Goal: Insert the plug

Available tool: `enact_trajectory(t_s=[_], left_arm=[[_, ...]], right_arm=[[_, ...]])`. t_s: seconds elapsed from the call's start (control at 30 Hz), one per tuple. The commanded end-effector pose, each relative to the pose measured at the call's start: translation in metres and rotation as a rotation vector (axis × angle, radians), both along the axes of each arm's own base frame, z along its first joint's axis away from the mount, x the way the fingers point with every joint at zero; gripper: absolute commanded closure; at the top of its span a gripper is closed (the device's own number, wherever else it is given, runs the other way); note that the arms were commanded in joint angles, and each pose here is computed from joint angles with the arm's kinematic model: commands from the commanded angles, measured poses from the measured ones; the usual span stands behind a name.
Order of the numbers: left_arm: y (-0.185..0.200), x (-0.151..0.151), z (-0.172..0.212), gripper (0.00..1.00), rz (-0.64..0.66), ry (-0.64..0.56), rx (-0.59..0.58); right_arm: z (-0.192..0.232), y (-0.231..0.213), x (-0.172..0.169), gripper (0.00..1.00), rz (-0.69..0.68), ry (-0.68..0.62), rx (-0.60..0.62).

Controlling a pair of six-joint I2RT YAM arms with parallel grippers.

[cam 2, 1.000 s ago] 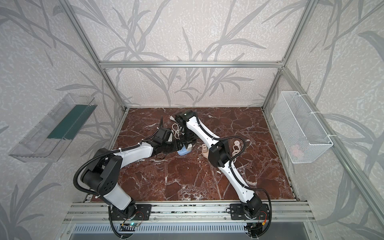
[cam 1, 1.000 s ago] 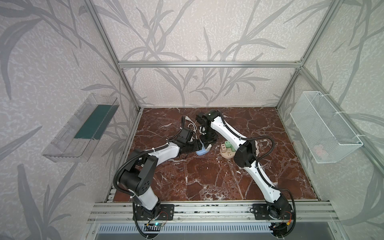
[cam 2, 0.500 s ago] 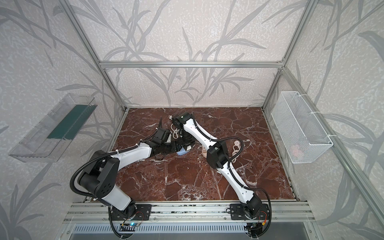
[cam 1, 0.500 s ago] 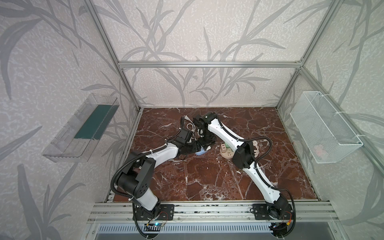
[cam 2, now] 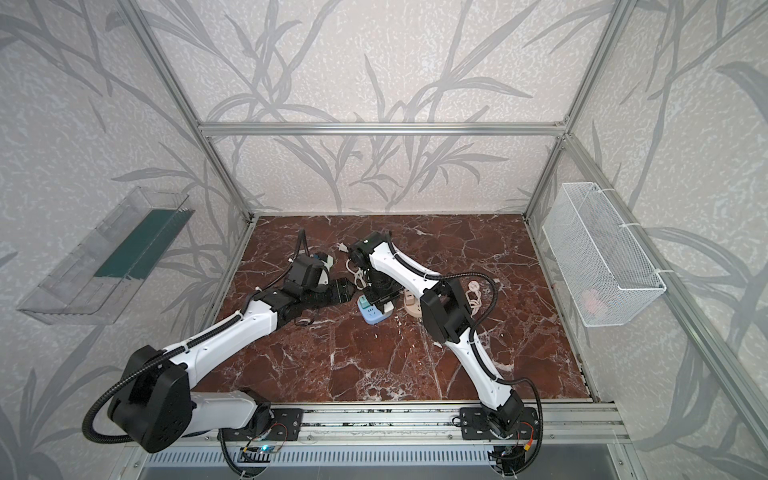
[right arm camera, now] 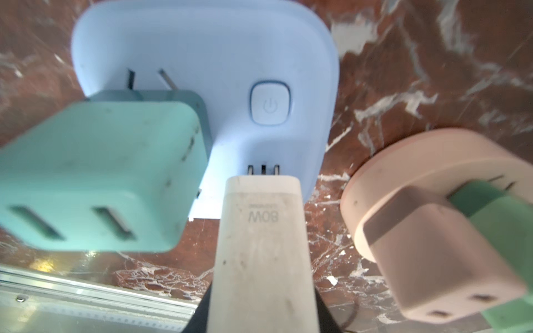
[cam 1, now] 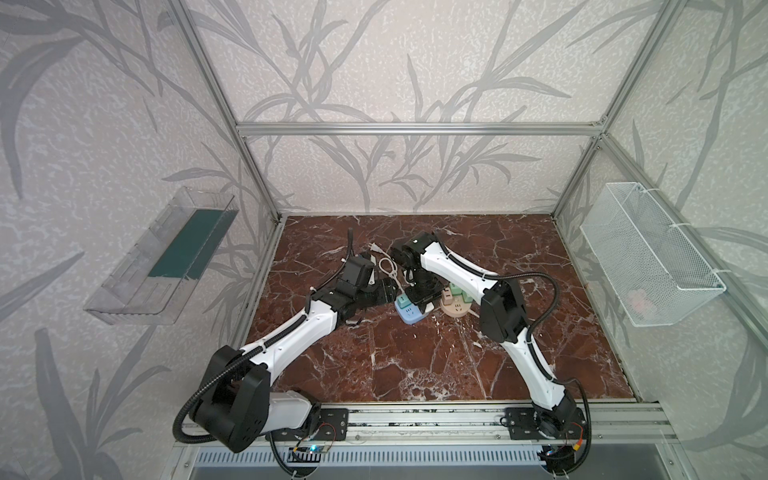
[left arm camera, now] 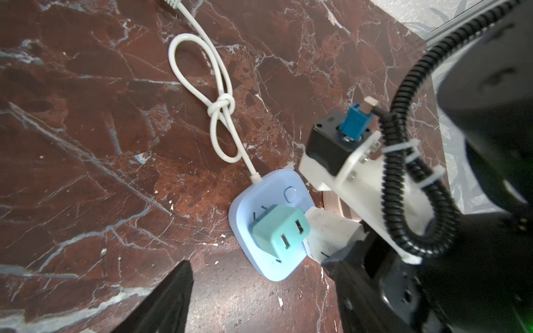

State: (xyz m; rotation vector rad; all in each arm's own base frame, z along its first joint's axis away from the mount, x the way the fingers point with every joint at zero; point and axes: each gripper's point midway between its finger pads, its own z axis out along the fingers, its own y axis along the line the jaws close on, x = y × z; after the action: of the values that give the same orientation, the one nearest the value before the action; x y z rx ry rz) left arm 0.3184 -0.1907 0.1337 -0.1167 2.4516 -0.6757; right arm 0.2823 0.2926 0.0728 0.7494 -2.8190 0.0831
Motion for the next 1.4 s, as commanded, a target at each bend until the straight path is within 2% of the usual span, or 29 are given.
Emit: enact_trajectory(t_s=[0.0,0.27,0.4,0.57,0.73,0.9,0.93,0.97,1.03,1.13,1.2,1.37], left_arm=[[0.004,-0.008,-0.001,0.24,0.009,-0.008,0.022],[-0.002,-0.019,-0.004,0.24,-0.008,-0.009,0.039],[-0.002,-0.022,-0.004,0.24,-0.009,-0.005,0.045],[-0.004,-0.021,-0.005,0.24,-0.017,0.004,0.055],[-0.012,-0.019,-0.001,0.24,-0.052,0.015,0.042],[-0.008,-0.022,0.001,0.24,-0.062,0.014,0.073],[-0.006,-0.023,0.000,0.24,-0.058,0.013,0.078],[-0.006,-0.023,0.001,0.24,-0.055,0.008,0.075],[-0.006,-0.021,0.002,0.23,-0.048,-0.004,0.068],[-0.007,-0.020,0.007,0.23,-0.044,-0.016,0.055],[-0.008,-0.019,0.011,0.23,-0.046,-0.022,0.050],[-0.006,-0.020,0.020,0.23,-0.039,-0.042,0.048]], right_arm=[[-0.001,-0.012,-0.018,1.00,0.005,0.031,-0.031],[-0.001,-0.026,-0.031,1.00,0.055,0.097,-0.079],[-0.006,-0.019,-0.033,1.00,0.065,0.148,-0.074],[-0.032,0.005,-0.033,1.00,0.036,0.242,-0.014],[-0.060,0.012,-0.037,1.00,0.031,0.291,-0.045],[-0.064,0.016,-0.038,1.00,0.030,0.294,-0.054],[-0.062,0.015,-0.035,0.97,0.029,0.281,-0.060],[-0.058,0.014,-0.032,0.86,0.031,0.264,-0.063],[-0.043,0.018,-0.025,0.71,0.031,0.223,-0.038],[-0.018,0.029,-0.012,0.55,0.028,0.143,0.025],[-0.003,0.035,-0.007,0.45,0.025,0.104,0.062],[0.030,0.041,0.000,0.32,0.033,0.021,0.120]])
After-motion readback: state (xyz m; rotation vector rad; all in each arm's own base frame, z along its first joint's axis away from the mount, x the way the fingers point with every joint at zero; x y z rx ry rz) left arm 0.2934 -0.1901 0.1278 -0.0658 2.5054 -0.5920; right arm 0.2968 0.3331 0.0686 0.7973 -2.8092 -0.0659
